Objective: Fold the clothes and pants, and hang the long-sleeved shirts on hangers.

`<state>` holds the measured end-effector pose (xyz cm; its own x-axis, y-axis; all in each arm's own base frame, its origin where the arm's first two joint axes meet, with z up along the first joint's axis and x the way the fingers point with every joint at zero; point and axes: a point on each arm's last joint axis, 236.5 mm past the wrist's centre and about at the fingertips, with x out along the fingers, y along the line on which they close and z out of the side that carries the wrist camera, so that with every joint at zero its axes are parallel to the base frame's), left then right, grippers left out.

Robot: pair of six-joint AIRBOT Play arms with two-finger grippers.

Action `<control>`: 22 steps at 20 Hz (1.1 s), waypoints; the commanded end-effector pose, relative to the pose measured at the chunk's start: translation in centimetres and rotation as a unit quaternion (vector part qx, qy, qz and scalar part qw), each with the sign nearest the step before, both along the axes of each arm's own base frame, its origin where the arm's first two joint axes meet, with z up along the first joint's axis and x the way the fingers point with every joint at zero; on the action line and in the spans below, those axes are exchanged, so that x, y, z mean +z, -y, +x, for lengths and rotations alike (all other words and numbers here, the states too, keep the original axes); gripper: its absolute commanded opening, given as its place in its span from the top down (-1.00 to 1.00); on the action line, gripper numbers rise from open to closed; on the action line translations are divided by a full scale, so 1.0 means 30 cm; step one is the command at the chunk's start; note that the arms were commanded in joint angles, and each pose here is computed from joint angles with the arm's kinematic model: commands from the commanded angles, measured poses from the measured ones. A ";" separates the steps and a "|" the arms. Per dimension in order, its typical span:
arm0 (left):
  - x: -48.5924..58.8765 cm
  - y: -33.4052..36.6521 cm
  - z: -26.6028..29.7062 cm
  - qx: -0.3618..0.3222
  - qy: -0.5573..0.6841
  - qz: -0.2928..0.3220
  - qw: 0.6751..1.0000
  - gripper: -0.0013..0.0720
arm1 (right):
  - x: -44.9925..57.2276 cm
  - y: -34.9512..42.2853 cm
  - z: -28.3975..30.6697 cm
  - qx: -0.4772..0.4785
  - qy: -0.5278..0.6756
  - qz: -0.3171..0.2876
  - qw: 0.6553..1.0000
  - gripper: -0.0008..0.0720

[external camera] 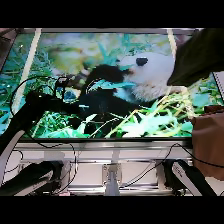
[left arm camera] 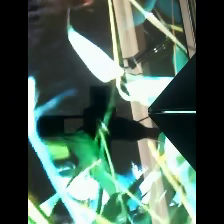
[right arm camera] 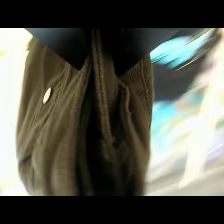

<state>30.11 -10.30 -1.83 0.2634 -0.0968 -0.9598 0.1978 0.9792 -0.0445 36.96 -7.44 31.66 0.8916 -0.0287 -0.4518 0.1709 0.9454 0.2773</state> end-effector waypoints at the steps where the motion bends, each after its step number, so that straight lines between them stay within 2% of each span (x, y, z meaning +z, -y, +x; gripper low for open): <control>1: 0.000 0.000 -0.001 -0.022 0.002 0.006 1.000 0.94 | 0.034 0.377 -0.245 -0.224 -0.037 -0.048 0.973 0.86; 4: 0.000 0.000 -0.001 -0.033 0.003 0.009 0.999 0.94 | -0.072 0.578 -0.458 -0.345 -0.116 -0.027 0.931 0.86; 7: 0.000 -0.003 0.000 -0.033 0.004 0.011 0.999 0.94 | -0.155 0.730 -0.724 -0.462 -0.175 -0.002 0.869 0.86; 10: 0.001 -0.033 0.011 -0.038 0.011 0.032 0.999 0.94 | -0.295 0.796 -1.000 -0.555 -0.236 0.050 0.796 0.86; 13: 0.004 -0.071 0.024 -0.044 0.019 0.059 0.997 0.94 | -0.475 0.764 -1.188 -0.612 -0.283 0.136 0.726 0.86; 16: 0.004 -0.075 0.026 -0.044 0.020 0.062 0.997 0.94 | -0.562 0.745 -1.265 -0.630 -0.298 0.163 0.698 0.86; 19: 0.005 -0.074 0.028 -0.044 0.021 0.062 0.997 0.94 | -0.534 0.816 -1.270 -0.642 -0.270 0.128 0.706 0.85; 20: 0.004 -0.074 0.028 -0.044 0.021 0.062 0.997 0.94 | -0.517 0.845 -1.267 -0.646 -0.257 0.113 0.710 0.62; 22: 0.004 -0.074 0.028 -0.044 0.021 0.062 0.997 0.94 | -0.496 0.876 -1.264 -0.650 -0.241 0.096 0.715 -0.56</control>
